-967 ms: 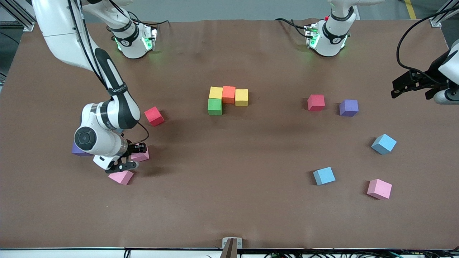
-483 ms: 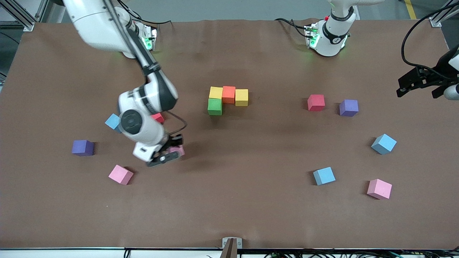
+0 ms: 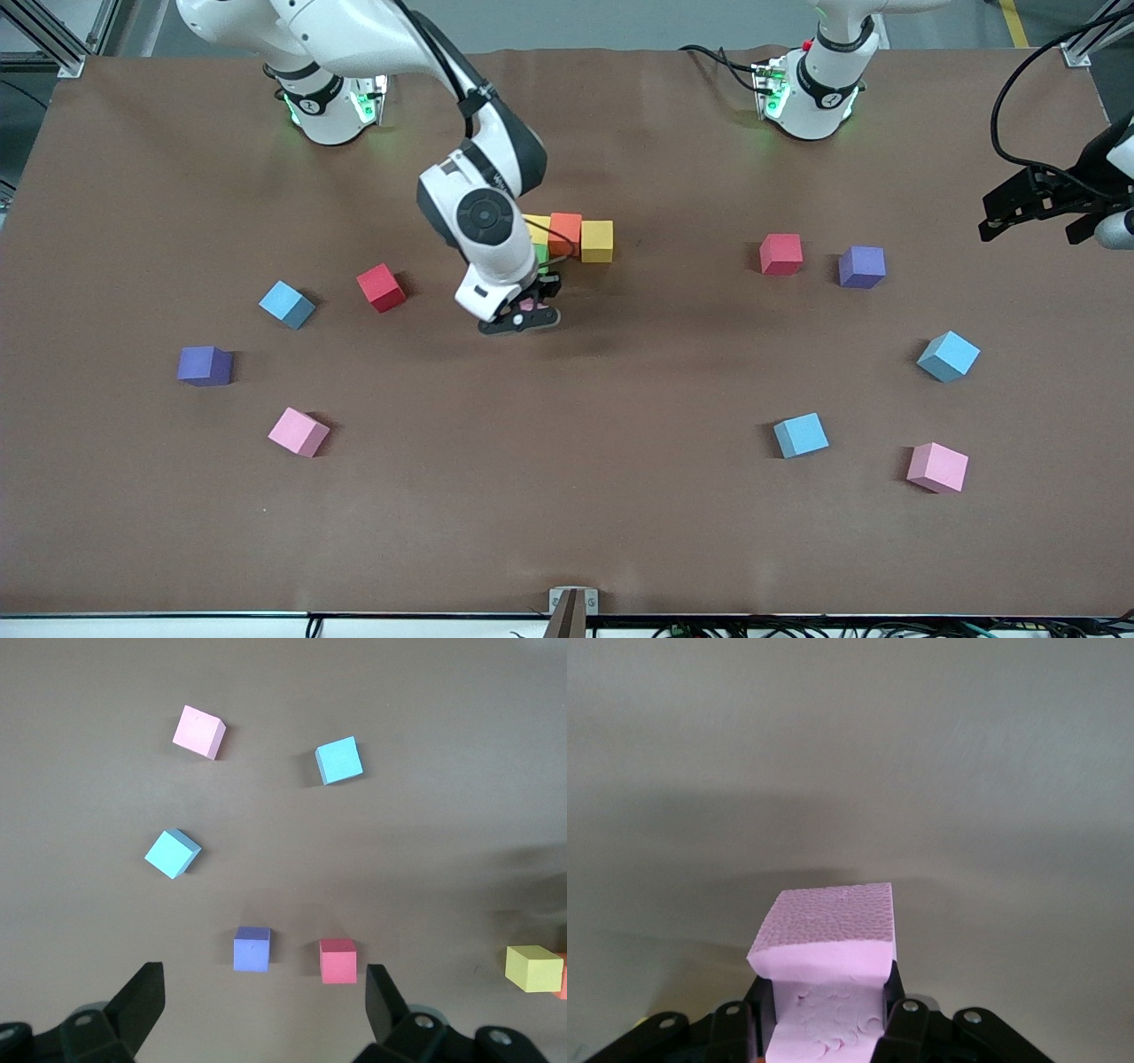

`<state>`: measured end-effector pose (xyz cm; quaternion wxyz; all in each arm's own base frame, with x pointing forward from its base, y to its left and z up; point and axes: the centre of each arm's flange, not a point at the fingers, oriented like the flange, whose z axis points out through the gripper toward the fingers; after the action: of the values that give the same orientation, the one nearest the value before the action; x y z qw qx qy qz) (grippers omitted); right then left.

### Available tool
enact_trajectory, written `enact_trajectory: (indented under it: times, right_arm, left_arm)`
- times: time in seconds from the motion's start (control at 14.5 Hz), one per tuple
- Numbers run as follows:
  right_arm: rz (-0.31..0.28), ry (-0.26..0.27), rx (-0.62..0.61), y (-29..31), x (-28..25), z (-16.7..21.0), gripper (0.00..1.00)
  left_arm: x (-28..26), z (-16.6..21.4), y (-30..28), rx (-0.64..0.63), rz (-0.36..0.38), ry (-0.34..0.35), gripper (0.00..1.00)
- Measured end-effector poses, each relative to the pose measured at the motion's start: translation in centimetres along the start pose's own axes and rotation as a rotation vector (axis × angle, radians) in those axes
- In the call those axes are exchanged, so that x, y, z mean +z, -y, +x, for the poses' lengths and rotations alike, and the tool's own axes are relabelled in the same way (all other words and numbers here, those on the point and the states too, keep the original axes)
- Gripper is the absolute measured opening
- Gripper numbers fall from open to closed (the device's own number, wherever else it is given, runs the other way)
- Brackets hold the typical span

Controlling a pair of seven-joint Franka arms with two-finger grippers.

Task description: Arrange 11 blocks into digit 3

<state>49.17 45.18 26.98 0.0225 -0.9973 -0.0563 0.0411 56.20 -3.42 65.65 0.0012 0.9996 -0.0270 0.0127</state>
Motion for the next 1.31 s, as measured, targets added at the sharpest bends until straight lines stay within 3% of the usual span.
enact_trajectory:
  times: [0.69,1.31]
  right_arm:
    - [0.01,0.045,0.093,-1.0,2.0,-0.1,0.49]
    - [0.011,0.038,0.111,-1.9,3.6,-0.2,0.49]
  left_arm:
    - [0.6,0.3,0.9,-0.022,0.0,0.011,1.0]
    - [1.9,1.0,0.9,-0.023,0.0,0.034,1.0]
